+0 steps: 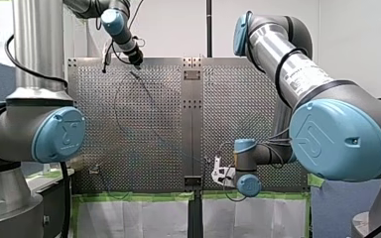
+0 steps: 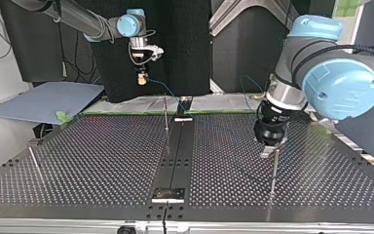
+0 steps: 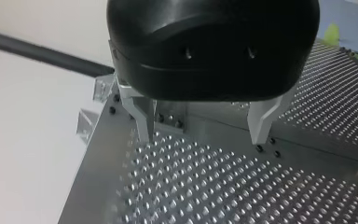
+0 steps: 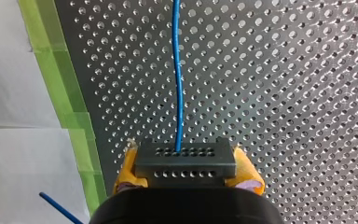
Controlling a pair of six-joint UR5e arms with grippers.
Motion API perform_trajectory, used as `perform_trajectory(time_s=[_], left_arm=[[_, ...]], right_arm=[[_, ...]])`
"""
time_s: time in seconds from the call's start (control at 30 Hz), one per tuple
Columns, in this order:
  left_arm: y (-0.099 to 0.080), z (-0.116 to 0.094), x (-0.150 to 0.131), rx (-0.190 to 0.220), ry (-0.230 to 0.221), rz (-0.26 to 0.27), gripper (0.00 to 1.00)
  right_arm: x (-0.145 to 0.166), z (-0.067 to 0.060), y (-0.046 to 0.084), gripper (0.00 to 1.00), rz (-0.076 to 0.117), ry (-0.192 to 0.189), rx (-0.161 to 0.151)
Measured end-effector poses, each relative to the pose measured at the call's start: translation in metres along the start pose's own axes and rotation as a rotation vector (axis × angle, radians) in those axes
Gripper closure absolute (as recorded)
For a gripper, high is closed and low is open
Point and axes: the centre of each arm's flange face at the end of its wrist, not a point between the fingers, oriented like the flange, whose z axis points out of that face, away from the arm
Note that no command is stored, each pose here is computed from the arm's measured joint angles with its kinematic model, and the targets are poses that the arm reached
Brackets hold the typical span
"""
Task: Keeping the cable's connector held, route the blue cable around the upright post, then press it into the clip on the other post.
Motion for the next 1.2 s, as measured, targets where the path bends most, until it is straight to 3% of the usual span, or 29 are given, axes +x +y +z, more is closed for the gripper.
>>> perform_trajectory(time_s=[0.63,0.87,1.2], left_arm=[[-0.065,0.066,0.051,-0.009,-0.017,0.193,0.01],[-0.064,0.092,0.068,-0.069,-0.026,0.248,0.01],[-0.049,0.105,0.062,-0.176,-0.093,0.248,0.01]], right_arm=[[0.000,0.000,0.000,1.00,0.003,0.000,0.001],[0.000,0.000,0.000,1.00,0.003,0.000,0.001],[0.000,0.001,-0.001,1.00,0.003,0.002,0.009]])
